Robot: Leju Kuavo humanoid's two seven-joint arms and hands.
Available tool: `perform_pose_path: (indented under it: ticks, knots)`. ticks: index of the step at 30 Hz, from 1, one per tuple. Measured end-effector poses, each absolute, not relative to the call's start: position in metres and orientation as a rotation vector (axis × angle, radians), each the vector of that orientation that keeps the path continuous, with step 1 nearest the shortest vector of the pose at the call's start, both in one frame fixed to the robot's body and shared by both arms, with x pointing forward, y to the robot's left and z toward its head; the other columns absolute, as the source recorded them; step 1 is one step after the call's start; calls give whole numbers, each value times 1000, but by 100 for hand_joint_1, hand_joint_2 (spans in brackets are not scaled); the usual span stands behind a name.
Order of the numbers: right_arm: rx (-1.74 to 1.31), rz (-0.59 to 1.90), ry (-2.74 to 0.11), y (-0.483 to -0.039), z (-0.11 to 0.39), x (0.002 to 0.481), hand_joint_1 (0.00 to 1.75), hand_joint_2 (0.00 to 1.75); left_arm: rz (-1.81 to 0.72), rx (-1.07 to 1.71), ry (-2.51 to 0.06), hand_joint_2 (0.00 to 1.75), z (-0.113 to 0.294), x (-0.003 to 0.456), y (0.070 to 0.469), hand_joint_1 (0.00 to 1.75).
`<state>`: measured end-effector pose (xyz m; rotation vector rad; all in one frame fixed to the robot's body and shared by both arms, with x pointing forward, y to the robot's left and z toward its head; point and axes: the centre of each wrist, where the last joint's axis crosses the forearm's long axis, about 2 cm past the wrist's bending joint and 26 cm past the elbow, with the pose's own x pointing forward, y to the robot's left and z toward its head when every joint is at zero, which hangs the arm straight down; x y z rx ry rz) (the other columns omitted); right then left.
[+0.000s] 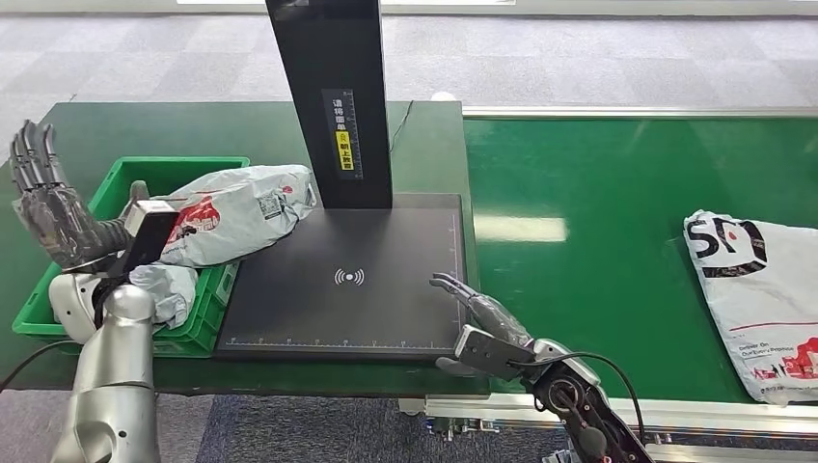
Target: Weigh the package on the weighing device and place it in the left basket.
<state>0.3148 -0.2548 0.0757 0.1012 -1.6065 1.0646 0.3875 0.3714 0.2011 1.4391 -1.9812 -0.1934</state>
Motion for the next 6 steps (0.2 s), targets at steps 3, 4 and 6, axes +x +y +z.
perform_pose_path:
  ticks: [3,4,6]
  knots:
    - [101,1067,-1608,-255,73,312,0,175,-27,1376,-2080,175,211,381,357,0]
    - [100,1066,-1608,-256,73,312,0,175,34,1325,-2088,175,214,380,351,0]
    - [98,1066,-1609,-257,72,311,0,175,104,1220,-2096,175,218,378,340,0]
